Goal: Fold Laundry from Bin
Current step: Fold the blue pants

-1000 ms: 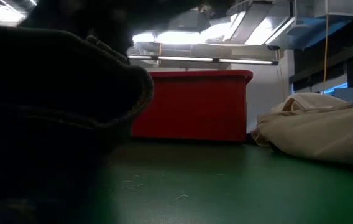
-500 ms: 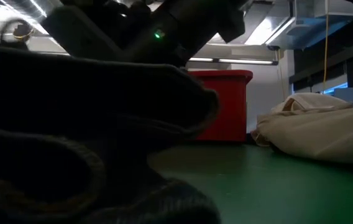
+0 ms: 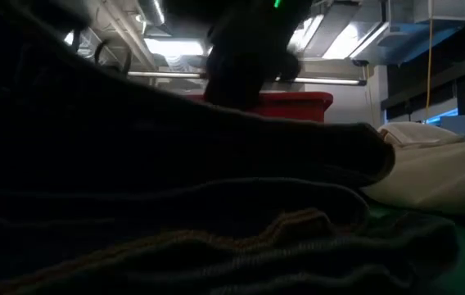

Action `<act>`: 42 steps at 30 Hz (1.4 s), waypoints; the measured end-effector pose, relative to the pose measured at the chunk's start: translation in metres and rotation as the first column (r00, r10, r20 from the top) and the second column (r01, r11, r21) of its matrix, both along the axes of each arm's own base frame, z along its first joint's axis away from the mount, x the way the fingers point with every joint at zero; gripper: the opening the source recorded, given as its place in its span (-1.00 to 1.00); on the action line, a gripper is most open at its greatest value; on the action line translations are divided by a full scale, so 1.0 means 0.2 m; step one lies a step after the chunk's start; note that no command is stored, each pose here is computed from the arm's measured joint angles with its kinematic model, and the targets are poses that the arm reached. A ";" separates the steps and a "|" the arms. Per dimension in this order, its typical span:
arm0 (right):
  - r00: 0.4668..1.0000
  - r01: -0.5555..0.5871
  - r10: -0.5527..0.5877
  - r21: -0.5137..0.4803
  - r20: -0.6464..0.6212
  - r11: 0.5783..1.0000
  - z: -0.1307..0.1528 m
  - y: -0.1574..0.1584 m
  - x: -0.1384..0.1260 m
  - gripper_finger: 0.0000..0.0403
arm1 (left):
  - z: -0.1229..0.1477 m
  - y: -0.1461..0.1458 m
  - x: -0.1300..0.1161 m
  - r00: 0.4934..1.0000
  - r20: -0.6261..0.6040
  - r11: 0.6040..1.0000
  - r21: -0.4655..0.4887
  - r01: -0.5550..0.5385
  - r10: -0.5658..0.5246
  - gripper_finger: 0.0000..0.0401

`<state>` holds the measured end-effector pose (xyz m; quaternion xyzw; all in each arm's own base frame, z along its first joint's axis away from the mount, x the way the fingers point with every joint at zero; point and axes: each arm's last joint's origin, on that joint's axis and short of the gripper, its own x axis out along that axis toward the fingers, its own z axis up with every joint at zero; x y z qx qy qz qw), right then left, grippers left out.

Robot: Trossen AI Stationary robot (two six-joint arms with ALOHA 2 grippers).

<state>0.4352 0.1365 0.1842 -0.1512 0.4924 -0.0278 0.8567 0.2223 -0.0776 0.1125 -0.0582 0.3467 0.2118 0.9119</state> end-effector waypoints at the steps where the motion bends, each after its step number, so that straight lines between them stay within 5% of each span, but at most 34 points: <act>1: 1.000 -0.001 0.001 -0.013 -0.007 1.000 0.06 -0.01 -0.03 -0.52 | 0.04 -0.01 0.02 1.000 0.022 1.000 -0.003 0.021 -0.021 -0.12; 11: 0.993 -0.070 0.077 0.085 -0.089 0.994 0.39 -0.07 -0.26 -0.52 | 0.38 -0.06 -0.02 0.946 0.265 0.968 -0.119 0.222 -0.185 -0.12; 16: 0.992 -0.122 0.120 0.135 0.026 0.983 0.29 -0.11 -0.32 -0.52 | 0.44 -0.05 -0.04 0.932 0.336 0.973 -0.129 0.192 -0.139 -0.12; 21: 0.983 -0.066 0.025 0.221 0.184 0.973 0.16 -0.16 -0.39 -0.52 | 0.44 -0.05 -0.04 0.934 0.345 0.974 -0.158 0.161 -0.098 -0.12; 36: 0.959 0.043 -0.115 0.265 0.261 0.963 0.12 -0.16 -0.37 -0.52 | 0.44 -0.04 -0.04 0.936 0.348 0.991 -0.094 0.101 -0.062 -0.12; 42: 0.965 -0.077 -0.027 0.380 0.260 0.922 0.13 -0.10 -0.37 -0.38 | 0.42 -0.03 -0.04 0.943 0.330 0.994 -0.073 0.080 -0.051 -0.12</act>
